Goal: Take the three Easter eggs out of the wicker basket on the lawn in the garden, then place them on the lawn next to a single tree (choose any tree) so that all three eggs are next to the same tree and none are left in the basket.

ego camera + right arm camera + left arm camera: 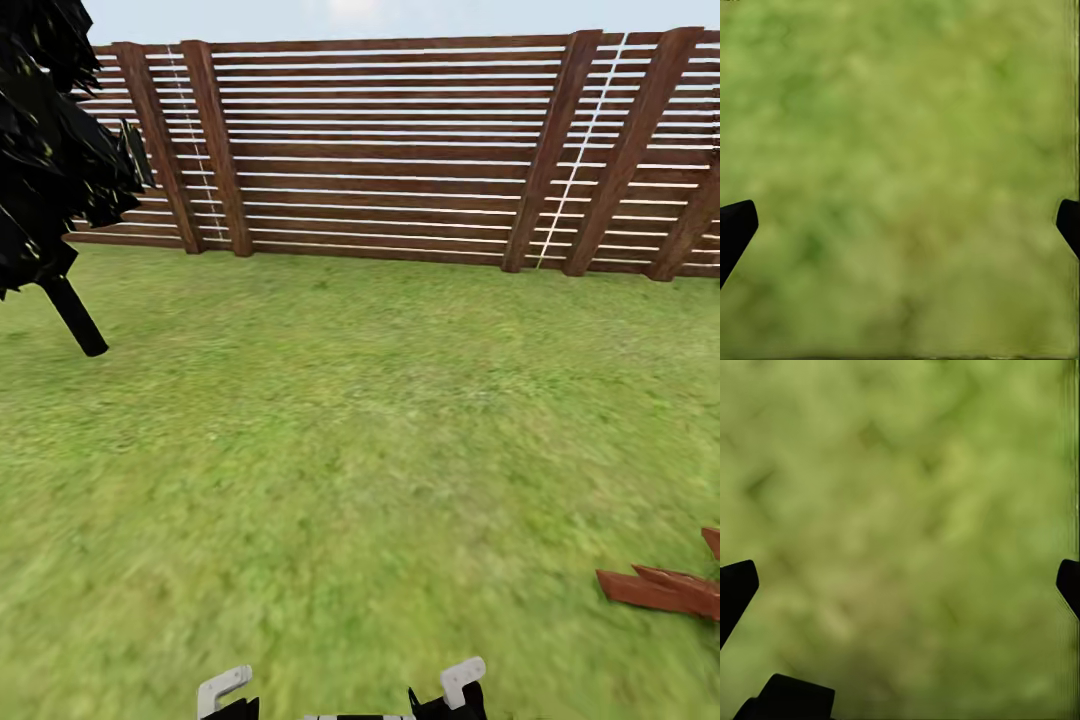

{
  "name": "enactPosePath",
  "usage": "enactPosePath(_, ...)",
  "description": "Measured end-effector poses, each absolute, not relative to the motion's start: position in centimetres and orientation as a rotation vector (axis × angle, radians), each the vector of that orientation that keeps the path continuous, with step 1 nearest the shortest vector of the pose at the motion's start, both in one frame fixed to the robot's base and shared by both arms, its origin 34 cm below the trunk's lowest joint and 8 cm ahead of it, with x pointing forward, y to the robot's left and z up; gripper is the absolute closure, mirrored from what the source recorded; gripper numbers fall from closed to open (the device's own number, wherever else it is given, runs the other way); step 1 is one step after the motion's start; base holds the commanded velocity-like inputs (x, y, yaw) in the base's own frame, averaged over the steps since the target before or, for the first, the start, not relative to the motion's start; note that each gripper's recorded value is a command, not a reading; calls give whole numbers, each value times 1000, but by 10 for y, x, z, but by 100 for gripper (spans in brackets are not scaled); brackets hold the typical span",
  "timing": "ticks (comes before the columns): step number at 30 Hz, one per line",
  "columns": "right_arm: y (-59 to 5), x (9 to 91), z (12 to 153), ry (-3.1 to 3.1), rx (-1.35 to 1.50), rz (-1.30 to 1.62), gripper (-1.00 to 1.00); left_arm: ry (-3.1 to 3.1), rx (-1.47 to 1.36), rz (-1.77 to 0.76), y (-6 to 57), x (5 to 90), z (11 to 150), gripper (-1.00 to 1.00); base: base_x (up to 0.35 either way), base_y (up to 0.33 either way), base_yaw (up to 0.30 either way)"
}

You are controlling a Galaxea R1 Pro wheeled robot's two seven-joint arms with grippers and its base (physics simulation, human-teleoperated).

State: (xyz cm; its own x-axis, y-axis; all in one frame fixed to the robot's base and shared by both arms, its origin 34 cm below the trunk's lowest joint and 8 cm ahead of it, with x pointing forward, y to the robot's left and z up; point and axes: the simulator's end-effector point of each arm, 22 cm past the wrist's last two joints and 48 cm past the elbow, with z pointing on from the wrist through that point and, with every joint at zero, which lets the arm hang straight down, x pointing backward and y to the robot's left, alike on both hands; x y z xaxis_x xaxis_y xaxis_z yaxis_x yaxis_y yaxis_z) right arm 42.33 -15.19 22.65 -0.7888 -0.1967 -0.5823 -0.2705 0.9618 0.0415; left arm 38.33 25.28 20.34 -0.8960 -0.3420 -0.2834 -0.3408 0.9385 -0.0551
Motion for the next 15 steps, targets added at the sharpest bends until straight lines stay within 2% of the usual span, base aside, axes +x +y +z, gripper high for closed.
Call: enactPosePath(15,-153,428,230,2493,-329,159,-100,2792,-503,-8,253,388,207,-100,0,0,-287)
